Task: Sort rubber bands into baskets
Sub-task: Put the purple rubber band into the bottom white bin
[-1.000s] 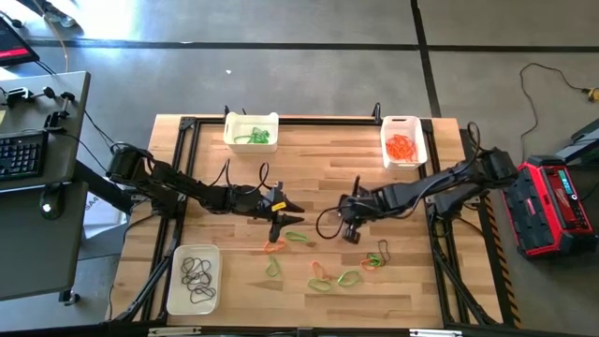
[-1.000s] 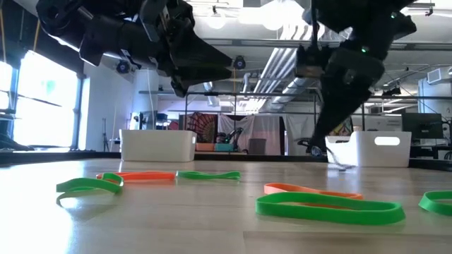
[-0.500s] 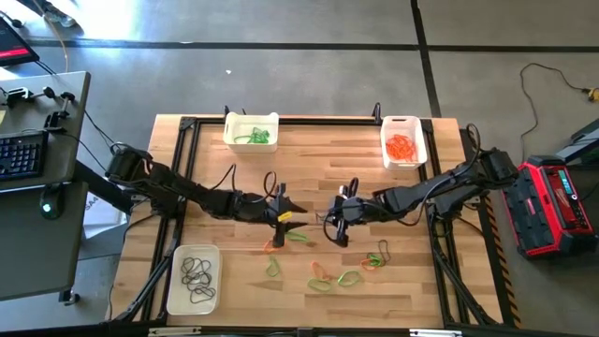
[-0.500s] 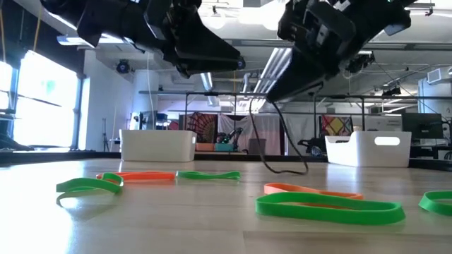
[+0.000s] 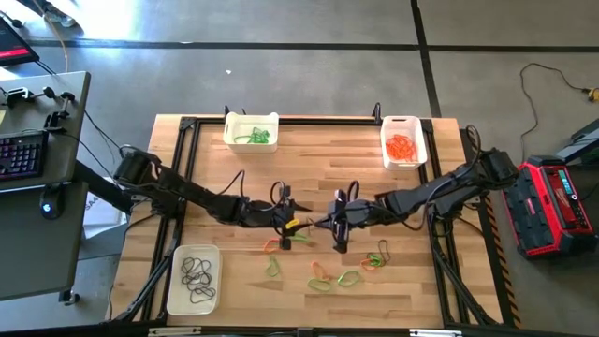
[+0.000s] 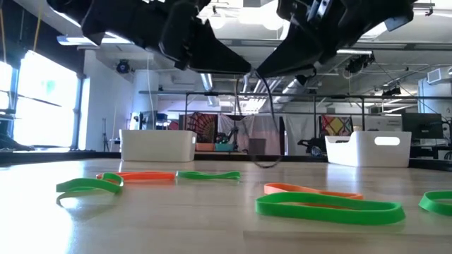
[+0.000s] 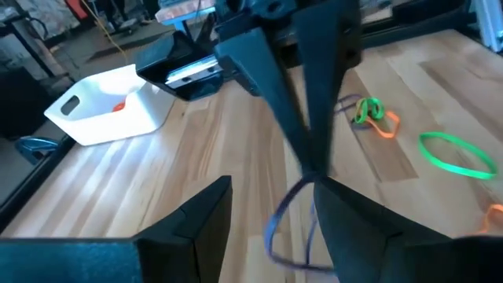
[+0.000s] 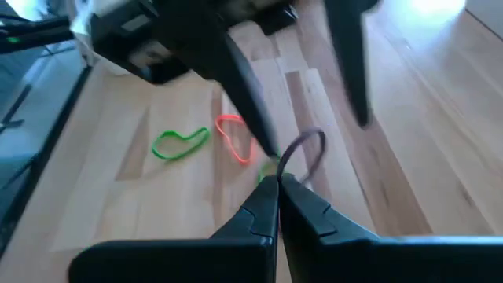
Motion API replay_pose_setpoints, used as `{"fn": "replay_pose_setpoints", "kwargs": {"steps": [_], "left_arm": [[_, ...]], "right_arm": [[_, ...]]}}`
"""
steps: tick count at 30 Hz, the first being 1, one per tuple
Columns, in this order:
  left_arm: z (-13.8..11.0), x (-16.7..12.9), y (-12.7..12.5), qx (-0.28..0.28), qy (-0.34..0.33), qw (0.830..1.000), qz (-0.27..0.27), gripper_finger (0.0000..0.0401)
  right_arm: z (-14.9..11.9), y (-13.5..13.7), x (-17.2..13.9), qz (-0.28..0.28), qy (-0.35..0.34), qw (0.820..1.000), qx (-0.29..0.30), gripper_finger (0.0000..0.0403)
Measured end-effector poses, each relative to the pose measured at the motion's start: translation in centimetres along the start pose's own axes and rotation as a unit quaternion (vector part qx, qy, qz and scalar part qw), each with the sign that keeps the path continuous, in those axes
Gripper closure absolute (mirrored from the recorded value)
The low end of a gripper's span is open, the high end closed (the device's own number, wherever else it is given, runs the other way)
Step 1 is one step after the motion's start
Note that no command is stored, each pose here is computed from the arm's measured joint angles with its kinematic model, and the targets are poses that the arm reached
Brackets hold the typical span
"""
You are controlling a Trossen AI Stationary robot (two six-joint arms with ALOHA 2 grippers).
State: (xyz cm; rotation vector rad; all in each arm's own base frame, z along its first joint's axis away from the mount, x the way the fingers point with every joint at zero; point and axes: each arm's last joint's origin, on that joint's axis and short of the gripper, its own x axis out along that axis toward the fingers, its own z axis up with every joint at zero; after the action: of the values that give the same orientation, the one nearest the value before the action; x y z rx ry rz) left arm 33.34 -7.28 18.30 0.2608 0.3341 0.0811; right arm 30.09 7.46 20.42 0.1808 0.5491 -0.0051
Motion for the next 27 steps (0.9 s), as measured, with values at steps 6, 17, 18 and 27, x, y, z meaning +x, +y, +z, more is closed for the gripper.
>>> {"fn": "replay_pose_setpoints", "kwargs": {"steps": [6,17,18,27], "left_arm": [[-0.3,0.8,-0.2,0.028,0.022,0.999,0.0,0.0258],[0.8,1.1,-0.4,0.047,0.032,0.998,-0.019,0.0395],[0.9,1.1,-0.4,0.048,0.033,0.998,-0.019,0.0397],[2.3,-1.1,0.4,0.038,0.066,0.996,-0.04,0.0401]], "right_arm": [[0.1,0.7,-0.1,0.014,-0.011,1.0,-0.005,0.0403],[0.2,1.0,-0.2,0.02,-0.022,0.999,-0.012,0.0402],[0.2,1.0,-0.2,0.016,-0.021,1.0,-0.011,0.0401],[-0.2,0.5,-0.2,-0.04,-0.01,0.999,-0.009,0.0307]]}}
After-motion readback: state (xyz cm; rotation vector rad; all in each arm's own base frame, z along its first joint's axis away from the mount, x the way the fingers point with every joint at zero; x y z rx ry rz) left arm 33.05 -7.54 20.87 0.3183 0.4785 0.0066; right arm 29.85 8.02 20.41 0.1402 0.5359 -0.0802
